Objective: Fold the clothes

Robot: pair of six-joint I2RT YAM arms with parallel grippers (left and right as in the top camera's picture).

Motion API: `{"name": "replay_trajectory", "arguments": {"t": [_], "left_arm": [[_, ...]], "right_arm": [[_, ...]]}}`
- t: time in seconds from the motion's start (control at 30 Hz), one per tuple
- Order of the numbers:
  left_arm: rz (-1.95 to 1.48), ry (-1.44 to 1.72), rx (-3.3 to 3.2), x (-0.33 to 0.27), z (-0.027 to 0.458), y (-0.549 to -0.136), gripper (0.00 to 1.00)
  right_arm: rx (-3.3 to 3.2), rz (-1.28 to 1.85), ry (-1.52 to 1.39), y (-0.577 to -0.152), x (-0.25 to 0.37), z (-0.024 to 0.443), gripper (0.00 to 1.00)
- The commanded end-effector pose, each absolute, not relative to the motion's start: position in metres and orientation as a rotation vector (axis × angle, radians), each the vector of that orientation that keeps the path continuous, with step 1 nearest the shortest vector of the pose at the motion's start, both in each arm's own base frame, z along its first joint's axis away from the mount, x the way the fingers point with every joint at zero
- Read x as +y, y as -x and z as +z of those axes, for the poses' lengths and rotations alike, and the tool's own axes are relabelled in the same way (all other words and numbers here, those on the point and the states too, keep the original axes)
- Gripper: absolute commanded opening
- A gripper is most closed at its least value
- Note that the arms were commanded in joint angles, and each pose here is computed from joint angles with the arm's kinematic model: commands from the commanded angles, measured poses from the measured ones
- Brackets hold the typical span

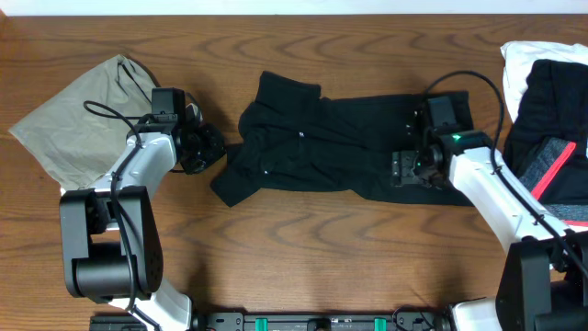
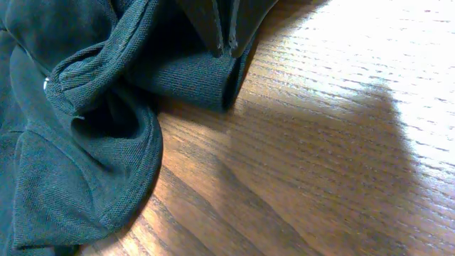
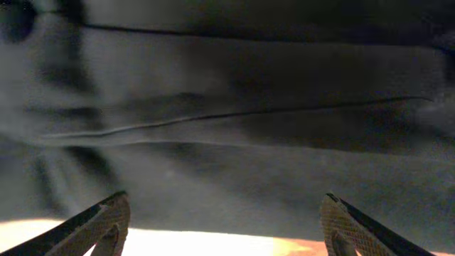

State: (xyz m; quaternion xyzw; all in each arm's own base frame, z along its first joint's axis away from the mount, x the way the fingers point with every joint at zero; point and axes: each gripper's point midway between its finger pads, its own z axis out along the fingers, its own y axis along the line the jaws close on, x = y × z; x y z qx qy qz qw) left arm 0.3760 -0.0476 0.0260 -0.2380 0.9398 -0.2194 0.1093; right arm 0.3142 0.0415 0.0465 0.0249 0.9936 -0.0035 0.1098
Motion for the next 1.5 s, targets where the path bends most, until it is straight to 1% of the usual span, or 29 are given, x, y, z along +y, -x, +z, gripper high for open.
{"name": "replay_trajectory", "arguments": {"t": [0.0, 0.07, 0.13, 0.17, 0.2, 0.43, 0.5, 0.57, 0.73, 0.97, 1.17, 1.23, 1.27, 1.3, 1.33, 1.37, 1.47], "left_arm": [[-0.63, 0.677, 2.737, -0.045, 0.037, -0.383, 0.06], [-0.631, 0.679, 2.749, -0.046, 0.036, -0.38, 0.07], [-0.629, 0.682, 2.759, -0.047, 0.035, -0.378, 0.36], [-0.629, 0.683, 2.761, -0.047, 0.034, -0.377, 0.44], [-0.629, 0.683, 2.763, -0.047, 0.033, -0.377, 0.47], [-0.628, 0.681, 2.769, -0.048, 0.027, -0.378, 0.52], [-0.634, 0.67, 2.76, -0.05, 0.026, -0.381, 0.52], [-0.654, 0.647, 2.746, -0.055, 0.026, -0.386, 0.52], [-0.669, 0.596, 2.751, -0.068, 0.023, -0.388, 0.52], [-0.656, 0.583, 2.819, -0.079, 0.0, -0.381, 0.52], [-0.644, 0.615, 2.88, -0.078, -0.019, -0.371, 0.52], [-0.644, 0.616, 2.882, -0.078, -0.019, -0.37, 0.51], [-0.644, 0.615, 2.881, -0.078, -0.019, -0.371, 0.48], [-0.644, 0.615, 2.881, -0.078, -0.019, -0.371, 0.38], [-0.643, 0.615, 2.881, -0.078, -0.019, -0.371, 0.19], [-0.638, 0.616, 2.88, -0.077, -0.019, -0.371, 0.06], [-0.63, 0.621, 2.874, -0.075, -0.019, -0.372, 0.06]], "right_arm": [[2.9, -0.035, -0.18, -0.319, 0.023, 0.045, 0.84], [2.892, -0.022, -0.204, -0.322, 0.02, 0.046, 0.84], [2.89, -0.004, -0.218, -0.323, 0.018, 0.046, 0.83], [2.888, 0.001, -0.222, -0.323, 0.018, 0.046, 0.83], [2.888, 0.0, -0.222, -0.323, 0.018, 0.046, 0.84], [2.914, -0.009, -0.223, -0.316, 0.017, 0.044, 0.84], [2.93, -0.052, -0.235, -0.311, 0.011, 0.043, 0.83], [2.93, -0.089, -0.307, -0.308, 0.005, 0.04, 0.83], [2.897, -0.089, -0.369, -0.312, -0.007, 0.037, 0.83], [2.898, -0.084, -0.412, -0.31, -0.015, 0.035, 0.82], [2.938, -0.093, -0.415, -0.3, -0.015, 0.022, 0.82], [2.952, -0.097, -0.416, -0.295, -0.015, 0.016, 0.82], [2.96, -0.098, -0.416, -0.293, -0.015, 0.012, 0.82], [2.968, -0.1, -0.418, -0.29, -0.015, 0.009, 0.82], [2.975, -0.102, -0.418, -0.287, -0.015, 0.006, 0.82], [2.982, -0.104, -0.418, -0.285, -0.015, 0.004, 0.82], [3.0, -0.109, -0.419, -0.281, -0.015, -0.003, 0.82]]}}
